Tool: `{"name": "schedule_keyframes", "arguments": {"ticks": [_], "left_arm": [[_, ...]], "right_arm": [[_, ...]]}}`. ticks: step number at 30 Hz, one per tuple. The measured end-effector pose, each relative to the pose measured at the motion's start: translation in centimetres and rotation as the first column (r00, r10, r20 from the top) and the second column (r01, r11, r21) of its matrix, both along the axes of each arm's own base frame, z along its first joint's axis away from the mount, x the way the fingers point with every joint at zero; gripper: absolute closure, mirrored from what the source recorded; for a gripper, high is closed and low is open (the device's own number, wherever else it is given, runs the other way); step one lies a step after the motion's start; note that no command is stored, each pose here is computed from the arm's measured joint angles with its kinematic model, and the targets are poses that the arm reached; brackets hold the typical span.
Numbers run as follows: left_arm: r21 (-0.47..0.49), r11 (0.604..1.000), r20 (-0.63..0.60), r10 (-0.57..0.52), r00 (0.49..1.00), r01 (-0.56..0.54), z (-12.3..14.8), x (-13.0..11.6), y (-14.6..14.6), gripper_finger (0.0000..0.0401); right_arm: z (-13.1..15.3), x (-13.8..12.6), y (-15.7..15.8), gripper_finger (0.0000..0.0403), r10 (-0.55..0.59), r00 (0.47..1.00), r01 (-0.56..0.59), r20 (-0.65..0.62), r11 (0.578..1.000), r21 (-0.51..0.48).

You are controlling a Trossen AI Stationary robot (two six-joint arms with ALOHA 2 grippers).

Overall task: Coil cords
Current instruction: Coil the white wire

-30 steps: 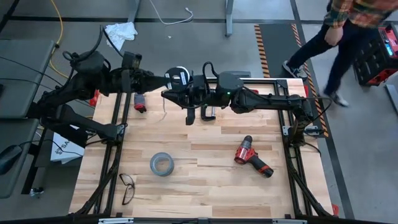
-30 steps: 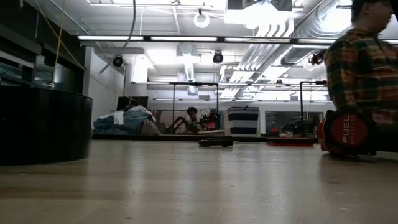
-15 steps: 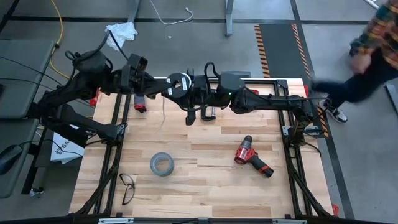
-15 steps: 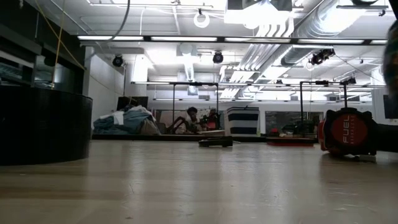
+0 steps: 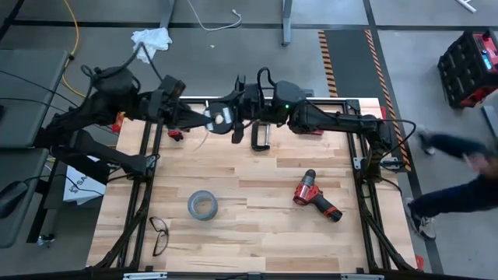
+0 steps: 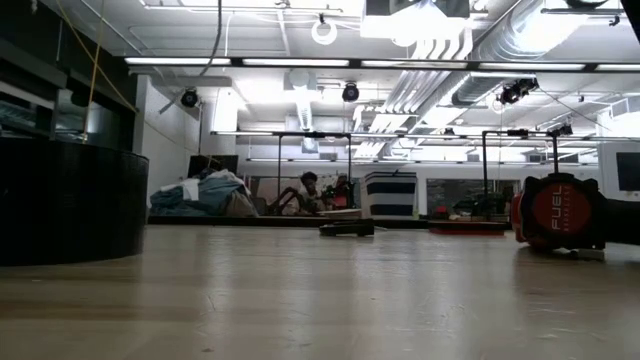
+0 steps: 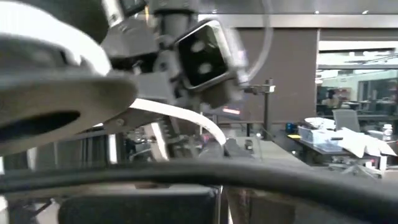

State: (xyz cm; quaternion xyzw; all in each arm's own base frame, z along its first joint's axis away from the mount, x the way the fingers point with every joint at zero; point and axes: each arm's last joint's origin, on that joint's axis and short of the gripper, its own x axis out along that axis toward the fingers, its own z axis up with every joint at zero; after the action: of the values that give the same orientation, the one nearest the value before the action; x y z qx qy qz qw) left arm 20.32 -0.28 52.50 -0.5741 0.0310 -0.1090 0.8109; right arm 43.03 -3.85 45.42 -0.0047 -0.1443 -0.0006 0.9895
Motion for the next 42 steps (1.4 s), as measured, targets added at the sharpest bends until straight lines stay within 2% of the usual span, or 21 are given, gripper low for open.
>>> {"name": "schedule_keyframes", "arguments": {"ticks": [5,9,14,18,22,28,31,34,37,42], "left_arm": [[0.034,0.999,-0.137,0.037,0.99,-0.033,-1.0,-2.3,0.1,0.0396],[0.106,0.992,-0.223,0.093,0.97,-0.071,-1.8,-3.4,0.2,0.0396],[0.203,0.972,-0.264,0.173,0.949,-0.121,-2.3,-5.0,0.7,0.0396],[0.3,0.934,-0.258,0.276,0.926,-0.195,-2.3,-6.3,1.2,0.0396],[0.438,0.859,-0.213,0.385,0.898,-0.265,-2.2,-7.2,1.8,0.0396],[0.663,0.659,-0.085,0.539,0.838,-0.356,-1.5,-7.5,2.6,0.0396],[0.724,0.569,0.0,0.564,0.826,-0.389,-0.9,-7.0,2.8,0.0396],[0.774,0.498,0.058,0.558,0.827,-0.391,-0.5,-6.4,2.9,0.0396],[0.814,0.453,0.079,0.534,0.842,-0.363,-0.5,-5.8,2.9,0.0396],[0.838,0.442,0.091,0.465,0.881,-0.32,-0.5,-5.5,2.8,0.0396]], "right_arm": [[-0.1,-0.2,-1.7,0.0403,-0.03,0.999,0.031,-0.013,1.0,0.006],[-0.2,-0.3,-2.7,0.0403,-0.013,0.999,0.013,-0.032,1.0,0.024],[-0.5,-0.6,-3.3,0.0403,-0.033,0.995,0.035,-0.093,0.999,0.018],[-0.6,-1.0,-3.8,0.0403,-0.052,0.989,0.054,-0.141,0.998,0.016],[-0.6,-1.3,-4.1,0.0402,-0.062,0.983,0.066,-0.173,0.998,0.021],[-0.5,-1.7,-4.1,0.0402,-0.071,0.979,0.077,-0.192,0.997,0.027],[-0.5,-1.7,-4.1,0.0402,-0.064,0.978,0.075,-0.199,0.996,0.048],[-0.5,-1.7,-4.0,0.0402,-0.055,0.978,0.071,-0.201,0.995,0.07],[-0.5,-1.7,-4.0,0.0402,-0.049,0.977,0.065,-0.206,0.995,0.07],[-0.5,-1.7,-3.7,0.0402,-0.03,0.978,0.051,-0.208,0.994,0.096]]}}
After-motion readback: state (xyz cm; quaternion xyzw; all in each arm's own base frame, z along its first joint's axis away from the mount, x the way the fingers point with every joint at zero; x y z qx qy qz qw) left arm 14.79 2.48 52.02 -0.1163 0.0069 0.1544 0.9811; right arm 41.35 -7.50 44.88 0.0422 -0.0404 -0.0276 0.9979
